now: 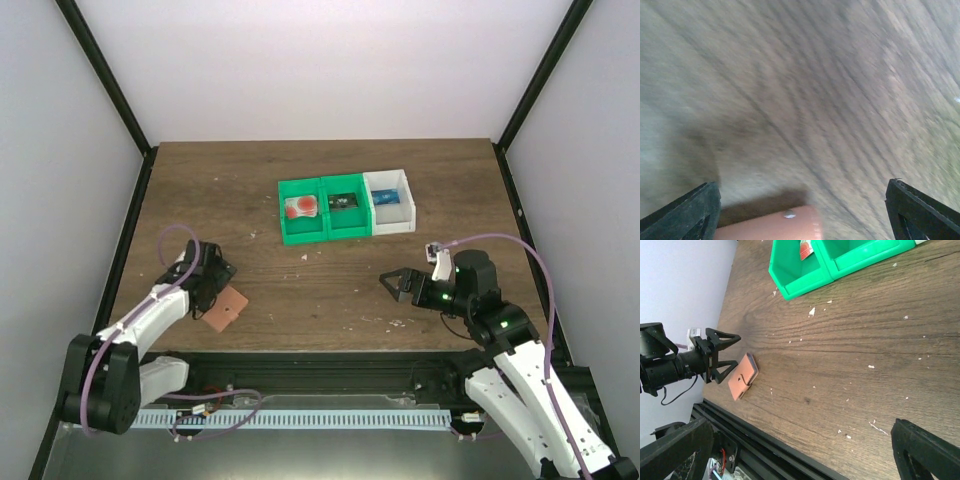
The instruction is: Take the credit cards out of the card holder
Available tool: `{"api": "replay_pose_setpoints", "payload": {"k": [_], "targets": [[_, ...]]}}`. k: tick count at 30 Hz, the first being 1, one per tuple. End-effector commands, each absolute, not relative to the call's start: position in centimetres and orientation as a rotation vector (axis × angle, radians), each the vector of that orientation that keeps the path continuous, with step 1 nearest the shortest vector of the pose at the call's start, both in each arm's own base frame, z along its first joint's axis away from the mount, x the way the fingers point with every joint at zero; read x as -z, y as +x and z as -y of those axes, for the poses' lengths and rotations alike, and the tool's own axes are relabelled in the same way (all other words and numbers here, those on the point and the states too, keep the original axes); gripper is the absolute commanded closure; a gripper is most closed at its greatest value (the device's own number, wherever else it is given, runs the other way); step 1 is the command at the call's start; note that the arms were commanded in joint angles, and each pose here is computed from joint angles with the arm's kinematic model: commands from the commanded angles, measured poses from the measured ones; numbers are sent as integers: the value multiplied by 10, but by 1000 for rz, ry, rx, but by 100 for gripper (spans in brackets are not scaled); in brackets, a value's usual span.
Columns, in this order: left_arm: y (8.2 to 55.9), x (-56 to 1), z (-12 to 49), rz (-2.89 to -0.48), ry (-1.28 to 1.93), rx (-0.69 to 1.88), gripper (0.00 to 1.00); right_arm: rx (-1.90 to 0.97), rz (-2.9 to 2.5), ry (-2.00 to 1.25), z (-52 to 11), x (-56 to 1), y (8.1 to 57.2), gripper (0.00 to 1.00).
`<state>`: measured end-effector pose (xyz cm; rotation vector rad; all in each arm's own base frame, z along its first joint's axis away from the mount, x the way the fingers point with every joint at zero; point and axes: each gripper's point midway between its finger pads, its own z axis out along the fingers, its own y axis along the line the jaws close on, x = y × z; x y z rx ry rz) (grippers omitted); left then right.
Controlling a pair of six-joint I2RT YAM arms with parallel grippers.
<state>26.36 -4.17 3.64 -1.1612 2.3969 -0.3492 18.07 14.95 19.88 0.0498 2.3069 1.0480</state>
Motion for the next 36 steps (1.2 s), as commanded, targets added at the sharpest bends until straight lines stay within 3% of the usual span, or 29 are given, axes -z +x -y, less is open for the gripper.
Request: {"api": "replay_pose_setpoints", "payload": {"k": [1,12,21,30,36], "targets": [[232,-40,-3,-2341,-1281,4,7,-1102,-2281,43,-154,-205,179,2],[211,-20,5,-2503,-1271,-26,7,-1117,-2311,63,-155,-194,177,4],[195,-18,73,-2609,-1226,399,16,-1170,-2316,76,-161,-187,180,9],[190,-40,154,-2649,-1062,739,35,-1192,-2328,83,-166,-186,185,14],[189,-47,209,-2680,-839,867,37,-1235,-2332,93,-170,-184,186,17]]}}
